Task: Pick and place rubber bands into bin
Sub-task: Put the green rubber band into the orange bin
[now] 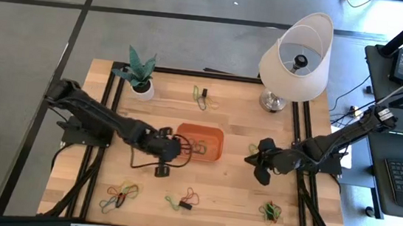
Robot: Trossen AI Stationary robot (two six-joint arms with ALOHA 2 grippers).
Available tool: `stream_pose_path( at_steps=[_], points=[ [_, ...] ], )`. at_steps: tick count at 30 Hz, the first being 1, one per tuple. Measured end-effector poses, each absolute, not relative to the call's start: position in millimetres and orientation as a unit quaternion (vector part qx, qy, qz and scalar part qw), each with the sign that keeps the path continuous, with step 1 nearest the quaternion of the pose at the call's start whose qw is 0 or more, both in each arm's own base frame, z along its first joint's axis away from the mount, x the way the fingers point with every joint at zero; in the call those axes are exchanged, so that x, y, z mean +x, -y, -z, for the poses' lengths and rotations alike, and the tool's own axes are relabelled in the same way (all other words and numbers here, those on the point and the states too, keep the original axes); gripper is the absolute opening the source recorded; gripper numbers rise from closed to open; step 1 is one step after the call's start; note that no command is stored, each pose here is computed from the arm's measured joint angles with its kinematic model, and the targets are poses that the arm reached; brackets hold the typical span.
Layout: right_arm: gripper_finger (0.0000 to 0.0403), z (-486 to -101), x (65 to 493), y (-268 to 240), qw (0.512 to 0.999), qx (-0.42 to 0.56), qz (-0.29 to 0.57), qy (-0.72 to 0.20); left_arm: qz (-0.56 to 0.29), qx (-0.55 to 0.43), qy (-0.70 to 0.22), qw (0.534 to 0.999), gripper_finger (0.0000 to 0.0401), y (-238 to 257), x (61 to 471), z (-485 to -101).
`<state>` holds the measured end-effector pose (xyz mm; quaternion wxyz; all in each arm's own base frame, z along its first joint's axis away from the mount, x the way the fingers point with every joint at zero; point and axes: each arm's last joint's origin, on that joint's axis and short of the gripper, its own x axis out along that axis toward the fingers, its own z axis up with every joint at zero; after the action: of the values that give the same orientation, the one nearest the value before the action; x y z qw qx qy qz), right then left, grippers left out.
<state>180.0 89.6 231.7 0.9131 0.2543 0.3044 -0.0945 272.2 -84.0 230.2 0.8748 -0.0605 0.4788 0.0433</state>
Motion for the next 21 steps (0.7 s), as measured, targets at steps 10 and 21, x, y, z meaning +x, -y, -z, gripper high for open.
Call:
stream_pose_path(
  at_steps=[10, 21],
  points=[
    [0.0001, -258.7, 222.1, -123.5, 0.768, 0.297, 0.200, -0.531, -0.035, -0.057, -0.415, 0.908, 0.0003, 82.6, 195.3, -241.1],
    [0.0040, -238.5, 209.0, -172.1, 0.640, 0.325, 0.239, -0.654, -0.018, -0.050, -0.384, 0.922, 0.0003, 70.7, 163.5, -243.5]
  ],
)
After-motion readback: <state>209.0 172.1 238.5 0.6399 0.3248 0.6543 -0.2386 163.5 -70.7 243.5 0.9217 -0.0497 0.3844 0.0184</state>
